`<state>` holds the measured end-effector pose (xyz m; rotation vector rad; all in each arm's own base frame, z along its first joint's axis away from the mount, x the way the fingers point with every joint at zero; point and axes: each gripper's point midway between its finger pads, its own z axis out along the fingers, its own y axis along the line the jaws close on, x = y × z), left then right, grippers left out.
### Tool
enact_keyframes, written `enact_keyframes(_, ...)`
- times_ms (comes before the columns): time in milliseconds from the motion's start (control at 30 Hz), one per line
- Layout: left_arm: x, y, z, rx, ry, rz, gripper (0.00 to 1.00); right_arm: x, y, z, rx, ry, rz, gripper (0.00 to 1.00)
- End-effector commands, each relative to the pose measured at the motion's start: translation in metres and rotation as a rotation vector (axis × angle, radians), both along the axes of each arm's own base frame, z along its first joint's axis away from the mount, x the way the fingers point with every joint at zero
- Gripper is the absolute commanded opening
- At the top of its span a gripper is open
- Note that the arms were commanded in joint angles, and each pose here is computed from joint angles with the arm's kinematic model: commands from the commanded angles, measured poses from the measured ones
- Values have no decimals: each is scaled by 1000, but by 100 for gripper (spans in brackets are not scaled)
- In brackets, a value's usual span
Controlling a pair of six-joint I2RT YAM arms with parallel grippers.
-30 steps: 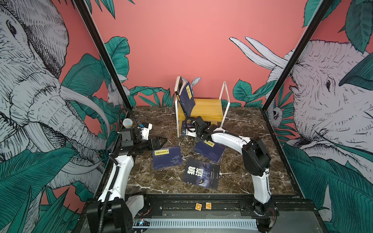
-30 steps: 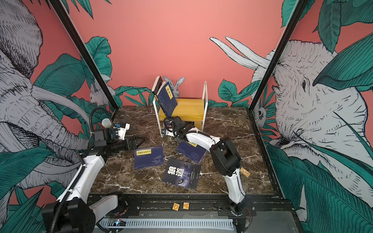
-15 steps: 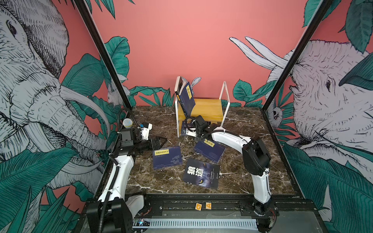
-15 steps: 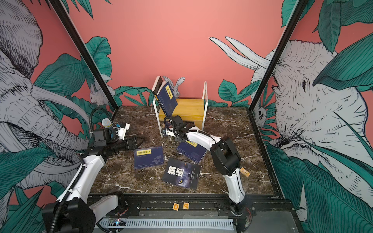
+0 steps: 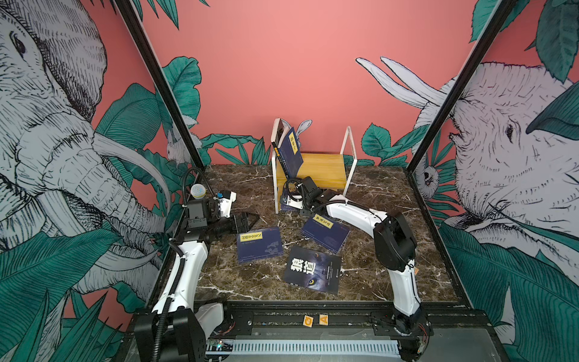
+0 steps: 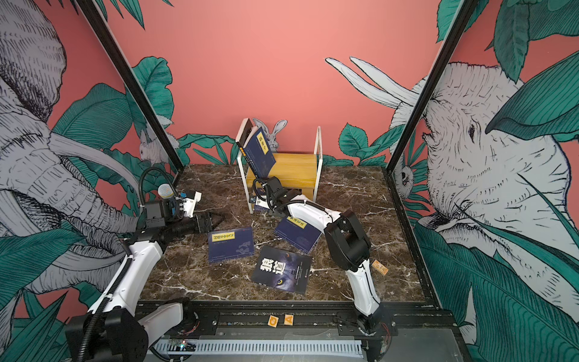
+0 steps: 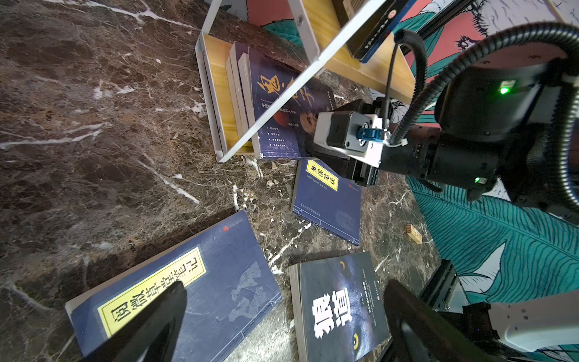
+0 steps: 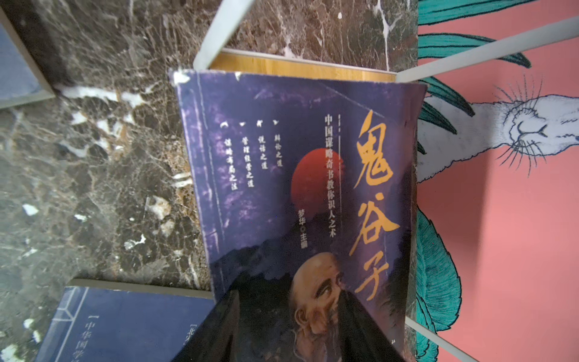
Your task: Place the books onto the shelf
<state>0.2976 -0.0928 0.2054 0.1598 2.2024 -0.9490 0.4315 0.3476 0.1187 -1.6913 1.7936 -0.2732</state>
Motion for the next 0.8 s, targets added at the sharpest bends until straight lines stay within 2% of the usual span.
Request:
enact_keyframes(0,-2,1,4,2,-20,-4,99,-11,8,-8,25,76,31,57)
enact_keyframes(433,-2,1,3,7,-18,-6,99,-1,3,-13,-7,55,5,53)
enact_keyframes(600,-3,2,0,8,-18,-3,99,-13,4,-8,11,97,37,64)
enact_keyframes(767,-1,3,2,4,-18,3,99,-25,6,-2,37,143,63,69)
